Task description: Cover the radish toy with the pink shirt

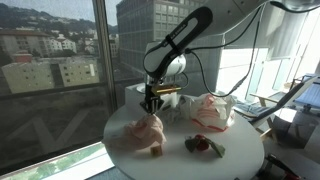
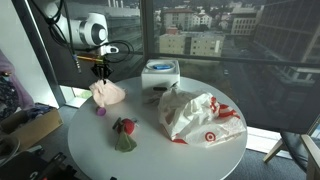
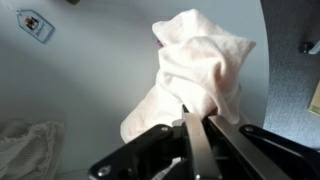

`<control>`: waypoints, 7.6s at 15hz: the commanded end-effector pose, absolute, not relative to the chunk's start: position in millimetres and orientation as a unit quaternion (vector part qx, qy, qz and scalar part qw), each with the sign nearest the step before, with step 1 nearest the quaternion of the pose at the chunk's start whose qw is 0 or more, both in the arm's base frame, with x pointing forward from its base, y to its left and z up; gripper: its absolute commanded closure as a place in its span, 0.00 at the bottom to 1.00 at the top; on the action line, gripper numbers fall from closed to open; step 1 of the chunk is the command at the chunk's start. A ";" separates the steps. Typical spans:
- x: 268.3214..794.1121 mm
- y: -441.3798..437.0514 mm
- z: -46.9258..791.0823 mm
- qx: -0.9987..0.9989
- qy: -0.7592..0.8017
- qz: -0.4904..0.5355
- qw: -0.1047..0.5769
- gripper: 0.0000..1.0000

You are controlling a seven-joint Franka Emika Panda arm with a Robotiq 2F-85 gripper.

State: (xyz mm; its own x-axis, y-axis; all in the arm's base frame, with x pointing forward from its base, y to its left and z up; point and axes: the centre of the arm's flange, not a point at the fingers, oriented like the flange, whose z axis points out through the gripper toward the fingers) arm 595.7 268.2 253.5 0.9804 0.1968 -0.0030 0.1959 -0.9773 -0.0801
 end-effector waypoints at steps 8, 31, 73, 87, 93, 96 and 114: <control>489.1 141.1 338.6 -0.985 0.130 -0.058 0.094 0.98; 405.8 -36.2 235.1 -0.939 0.342 0.028 0.034 0.67; 462.6 30.4 104.1 -0.969 0.220 0.114 -0.014 0.49; 490.1 86.9 119.0 -0.994 0.019 0.082 -0.065 0.96; 493.3 43.1 127.9 -0.992 0.048 0.075 -0.085 0.96; 493.6 59.0 133.5 -0.993 0.031 0.078 -0.078 0.96; 348.5 282.4 453.0 -0.917 -0.151 -0.246 -0.277 0.96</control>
